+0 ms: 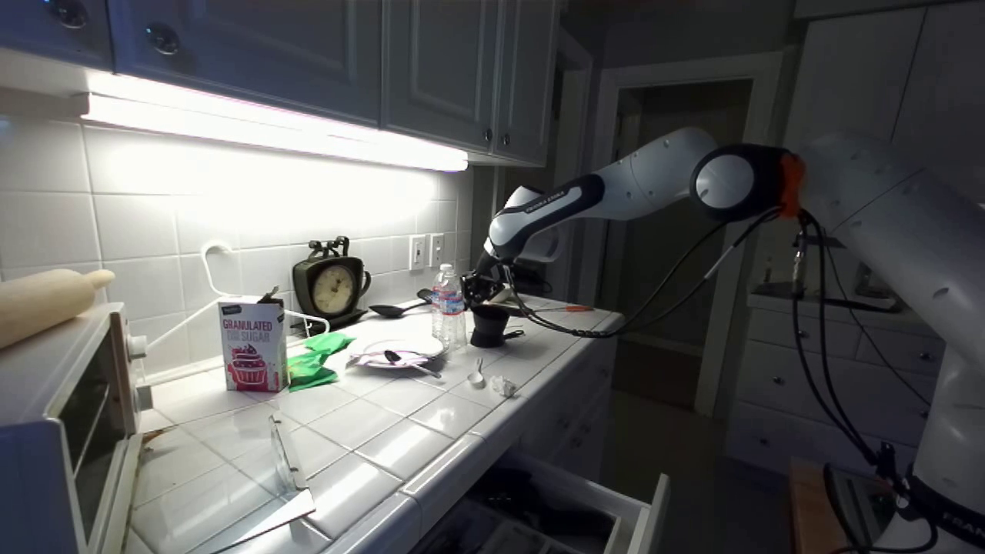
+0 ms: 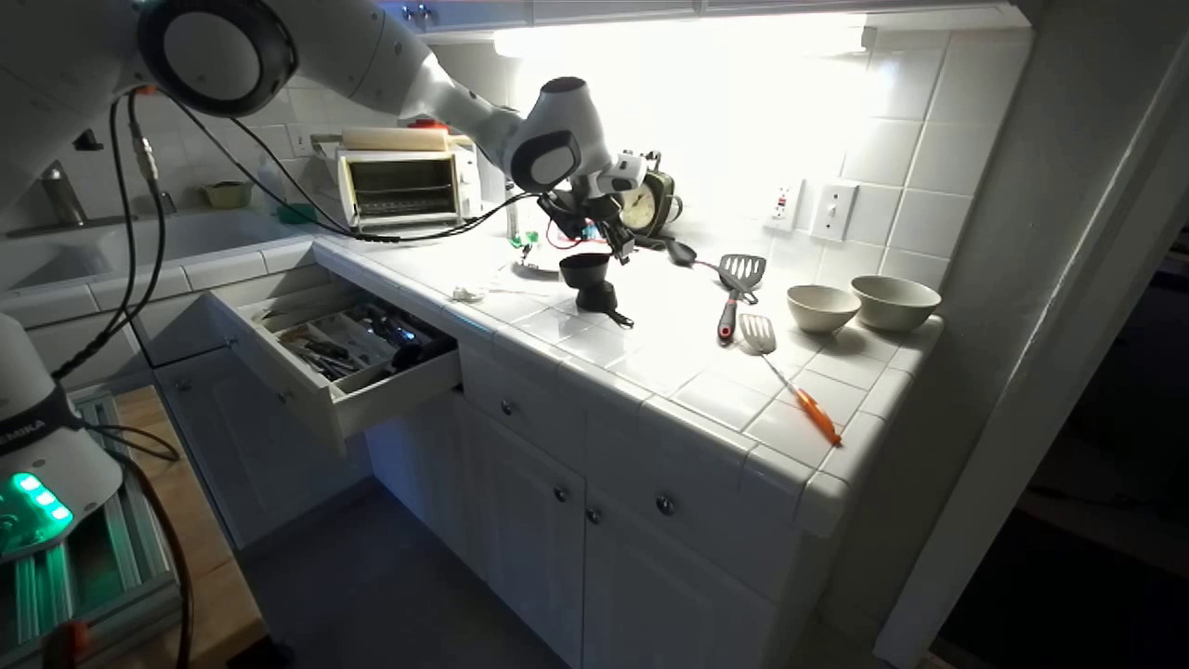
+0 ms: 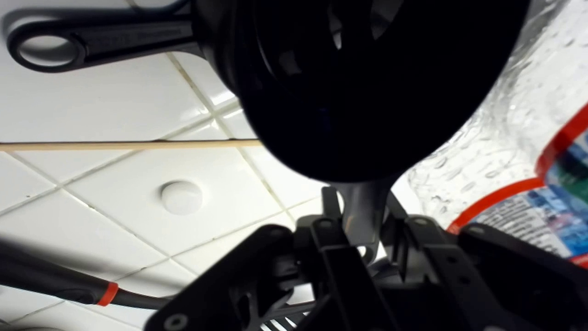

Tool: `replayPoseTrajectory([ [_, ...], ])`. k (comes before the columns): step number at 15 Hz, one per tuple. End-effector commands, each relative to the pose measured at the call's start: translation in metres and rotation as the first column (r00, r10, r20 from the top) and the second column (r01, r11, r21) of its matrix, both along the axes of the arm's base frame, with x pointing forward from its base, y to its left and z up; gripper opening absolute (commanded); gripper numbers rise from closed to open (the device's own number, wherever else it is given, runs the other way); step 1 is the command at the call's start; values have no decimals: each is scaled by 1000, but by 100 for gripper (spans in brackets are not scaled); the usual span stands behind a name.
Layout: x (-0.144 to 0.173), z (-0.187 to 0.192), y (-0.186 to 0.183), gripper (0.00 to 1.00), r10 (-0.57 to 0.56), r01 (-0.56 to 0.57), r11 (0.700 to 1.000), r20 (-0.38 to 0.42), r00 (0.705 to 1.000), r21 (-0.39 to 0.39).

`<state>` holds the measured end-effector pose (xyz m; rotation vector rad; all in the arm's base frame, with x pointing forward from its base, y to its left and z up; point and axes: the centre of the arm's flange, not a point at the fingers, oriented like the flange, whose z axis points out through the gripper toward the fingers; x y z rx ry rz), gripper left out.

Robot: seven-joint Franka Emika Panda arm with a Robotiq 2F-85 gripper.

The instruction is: Stack the black measuring cups together.

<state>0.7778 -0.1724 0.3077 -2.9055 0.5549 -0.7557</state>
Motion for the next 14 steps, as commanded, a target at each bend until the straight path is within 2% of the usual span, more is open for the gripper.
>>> replayPoseTrajectory([
  [1, 17, 2, -7, 6, 13, -13, 1000, 16, 1000, 12],
  [14, 33, -2, -17, 6, 34, -34, 999, 8, 999, -7],
])
